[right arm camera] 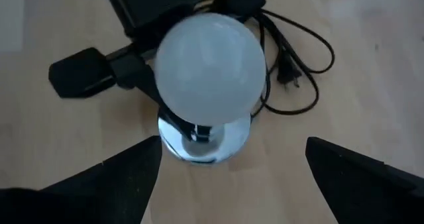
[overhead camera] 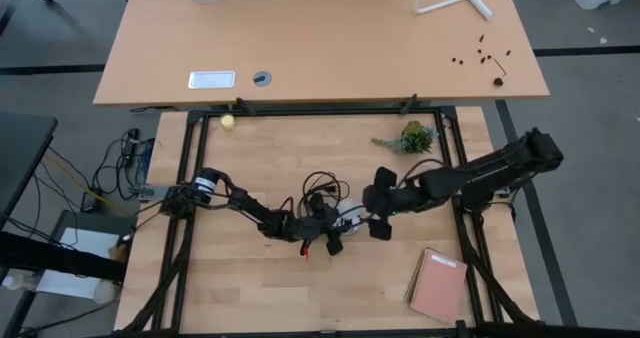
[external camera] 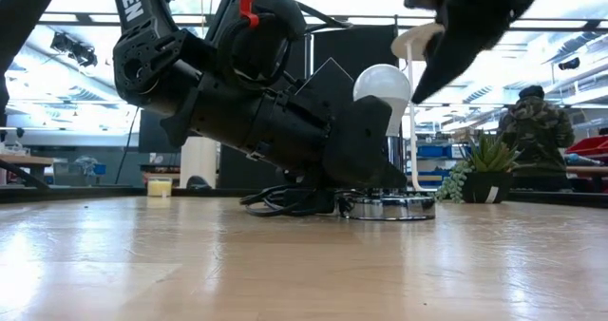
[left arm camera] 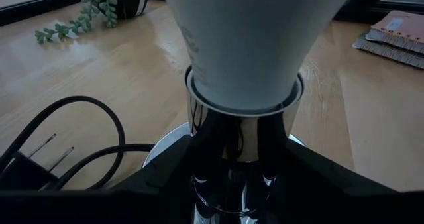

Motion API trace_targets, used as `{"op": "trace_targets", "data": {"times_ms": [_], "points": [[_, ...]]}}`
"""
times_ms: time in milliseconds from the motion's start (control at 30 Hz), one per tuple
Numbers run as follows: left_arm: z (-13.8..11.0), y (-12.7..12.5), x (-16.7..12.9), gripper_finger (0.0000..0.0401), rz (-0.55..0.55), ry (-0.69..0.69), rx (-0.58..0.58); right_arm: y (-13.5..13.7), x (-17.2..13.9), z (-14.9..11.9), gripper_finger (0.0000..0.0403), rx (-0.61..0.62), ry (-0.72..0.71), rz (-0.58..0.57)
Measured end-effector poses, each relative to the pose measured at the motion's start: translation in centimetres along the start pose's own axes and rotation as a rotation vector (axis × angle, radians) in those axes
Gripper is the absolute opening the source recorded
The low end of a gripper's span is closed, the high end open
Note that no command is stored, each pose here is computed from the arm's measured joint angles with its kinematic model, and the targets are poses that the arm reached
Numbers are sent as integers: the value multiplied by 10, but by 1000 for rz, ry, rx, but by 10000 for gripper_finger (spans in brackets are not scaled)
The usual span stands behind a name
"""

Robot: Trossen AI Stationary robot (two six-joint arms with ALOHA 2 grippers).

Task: Screw lightbulb
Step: Remove the white lightbulb from the metallic lamp

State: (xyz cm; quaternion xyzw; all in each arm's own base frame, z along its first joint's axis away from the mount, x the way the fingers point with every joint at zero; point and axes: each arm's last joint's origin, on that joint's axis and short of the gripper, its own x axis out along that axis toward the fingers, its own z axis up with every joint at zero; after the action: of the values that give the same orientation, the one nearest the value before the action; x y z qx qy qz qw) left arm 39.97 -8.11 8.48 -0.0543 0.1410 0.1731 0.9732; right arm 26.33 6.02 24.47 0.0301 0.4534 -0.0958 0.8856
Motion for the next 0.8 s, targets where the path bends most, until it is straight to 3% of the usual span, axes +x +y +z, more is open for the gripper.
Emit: {"op": "trace_targets", "data": {"times_ms": [367, 800], "points": [[0, 0, 0, 251, 20, -10, 16, 2, 43, -62, 378, -20, -152, 94], [15, -2, -6, 278, 26, -46, 41, 7, 49, -80, 375, -71, -194, 142]]}}
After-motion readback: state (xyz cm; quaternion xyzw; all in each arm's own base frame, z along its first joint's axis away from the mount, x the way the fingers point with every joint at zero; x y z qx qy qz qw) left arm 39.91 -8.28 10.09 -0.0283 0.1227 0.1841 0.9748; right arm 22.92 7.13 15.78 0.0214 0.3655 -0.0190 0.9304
